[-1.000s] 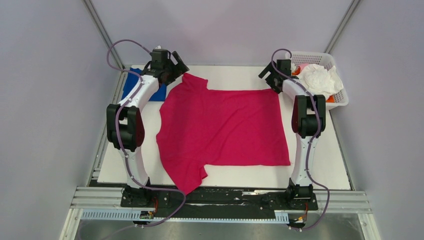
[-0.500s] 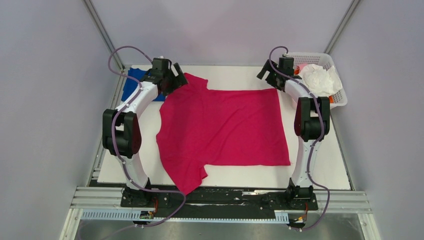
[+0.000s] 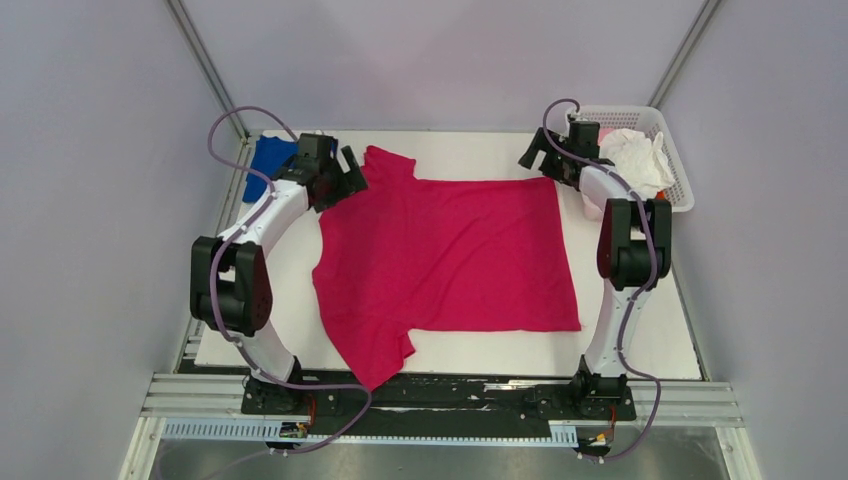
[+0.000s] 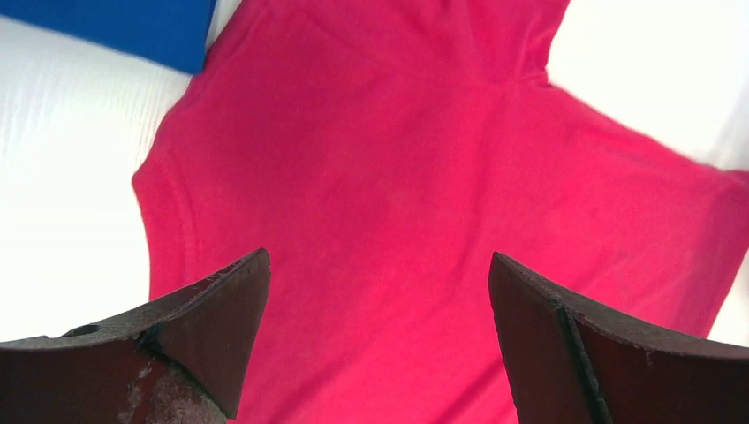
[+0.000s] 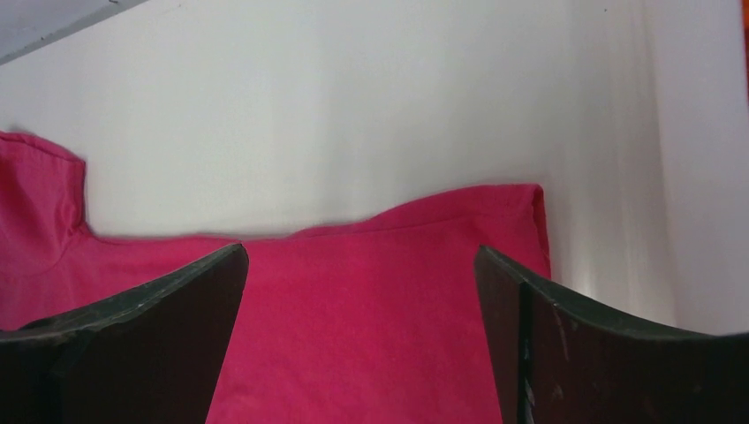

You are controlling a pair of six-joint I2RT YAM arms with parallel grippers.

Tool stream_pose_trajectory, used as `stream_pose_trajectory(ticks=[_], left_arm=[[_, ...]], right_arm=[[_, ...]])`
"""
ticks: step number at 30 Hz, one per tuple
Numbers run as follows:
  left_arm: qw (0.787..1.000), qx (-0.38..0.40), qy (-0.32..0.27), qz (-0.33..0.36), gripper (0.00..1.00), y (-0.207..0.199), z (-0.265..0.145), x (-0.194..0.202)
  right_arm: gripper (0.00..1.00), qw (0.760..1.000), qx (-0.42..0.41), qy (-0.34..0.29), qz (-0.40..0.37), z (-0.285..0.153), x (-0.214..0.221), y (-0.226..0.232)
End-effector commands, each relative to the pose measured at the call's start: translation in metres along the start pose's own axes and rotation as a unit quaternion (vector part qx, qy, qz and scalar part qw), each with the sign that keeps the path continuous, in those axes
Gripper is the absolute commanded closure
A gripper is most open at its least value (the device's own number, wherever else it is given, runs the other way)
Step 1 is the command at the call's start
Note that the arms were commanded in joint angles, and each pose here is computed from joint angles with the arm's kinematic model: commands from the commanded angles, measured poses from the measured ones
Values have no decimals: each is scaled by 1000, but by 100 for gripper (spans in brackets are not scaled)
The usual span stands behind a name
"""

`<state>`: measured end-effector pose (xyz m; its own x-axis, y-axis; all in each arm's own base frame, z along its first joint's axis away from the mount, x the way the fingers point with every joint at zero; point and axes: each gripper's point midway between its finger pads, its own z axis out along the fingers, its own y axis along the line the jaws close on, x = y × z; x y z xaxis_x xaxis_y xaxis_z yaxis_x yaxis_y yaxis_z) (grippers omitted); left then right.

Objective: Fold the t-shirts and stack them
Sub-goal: Flatten out the tshirt

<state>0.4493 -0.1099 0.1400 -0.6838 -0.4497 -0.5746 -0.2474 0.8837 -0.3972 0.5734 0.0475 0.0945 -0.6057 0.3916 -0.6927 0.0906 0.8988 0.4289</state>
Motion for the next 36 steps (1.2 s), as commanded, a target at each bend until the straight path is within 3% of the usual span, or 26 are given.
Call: stream_pose_trajectory(ticks=[1,9,13,16,25,29,36], left_arm=[[999,23,-19,16,0,-2,-25,2],[999,2,18,33,0,14,-17,35],[999,-6,28,42,0,15,-4,36],[998,-14,40,46,0,14,16,35],[993,-57,98,36,0,26,79,45],[988,-109,105,24,0,44,94,40],[985,-116,124,13,0,43,116,31]], right_arm=[[0,996,-52,-41,-60,-43,-27,38],[0,996,-26,-32,-84,-82,10,67],[0,995,51,-10,-85,-91,49,54],[0,997,51,20,-62,-91,75,53],[0,991,109,64,-52,-58,102,22],[0,988,129,78,-46,-39,107,9],[0,987,130,87,-27,-15,101,-3]])
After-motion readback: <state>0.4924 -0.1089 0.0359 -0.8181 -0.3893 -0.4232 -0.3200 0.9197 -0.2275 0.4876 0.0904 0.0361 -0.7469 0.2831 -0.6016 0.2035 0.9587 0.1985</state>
